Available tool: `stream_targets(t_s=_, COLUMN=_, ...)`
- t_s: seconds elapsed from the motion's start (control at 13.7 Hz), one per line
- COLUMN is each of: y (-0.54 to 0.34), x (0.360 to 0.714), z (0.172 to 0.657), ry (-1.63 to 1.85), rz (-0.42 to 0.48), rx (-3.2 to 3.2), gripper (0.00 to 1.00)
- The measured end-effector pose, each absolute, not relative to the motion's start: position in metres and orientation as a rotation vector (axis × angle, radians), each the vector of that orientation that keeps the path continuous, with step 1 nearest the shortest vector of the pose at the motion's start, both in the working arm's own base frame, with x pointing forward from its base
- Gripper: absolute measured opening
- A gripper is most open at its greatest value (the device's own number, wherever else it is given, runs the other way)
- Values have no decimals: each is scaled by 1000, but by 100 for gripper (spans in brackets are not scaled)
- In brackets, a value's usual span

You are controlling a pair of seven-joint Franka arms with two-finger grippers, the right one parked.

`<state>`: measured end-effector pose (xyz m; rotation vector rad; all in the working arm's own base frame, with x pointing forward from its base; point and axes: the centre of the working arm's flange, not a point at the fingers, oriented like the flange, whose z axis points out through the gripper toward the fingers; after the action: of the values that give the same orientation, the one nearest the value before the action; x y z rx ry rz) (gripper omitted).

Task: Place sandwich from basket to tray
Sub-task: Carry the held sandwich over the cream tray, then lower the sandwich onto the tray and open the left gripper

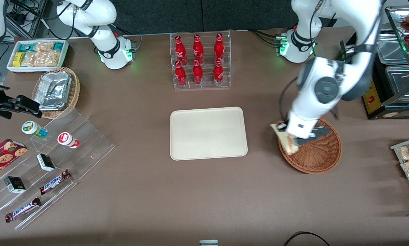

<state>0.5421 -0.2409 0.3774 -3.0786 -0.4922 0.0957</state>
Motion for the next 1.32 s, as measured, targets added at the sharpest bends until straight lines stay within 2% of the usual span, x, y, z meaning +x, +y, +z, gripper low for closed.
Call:
stream_targets(t_s=0.59, y=-444, x=510, z=334, ry=-174, rz=95, rx=-3138, gripper=16)
stream_targets(t_s=0.88, y=-487, x=495, z=289, ry=-77, rz=141, rx=-3122, gripper=16)
stream_targets(t_s=1.32, y=-509, x=487, z=232, ry=18, rz=94, rx=-3104, gripper=16)
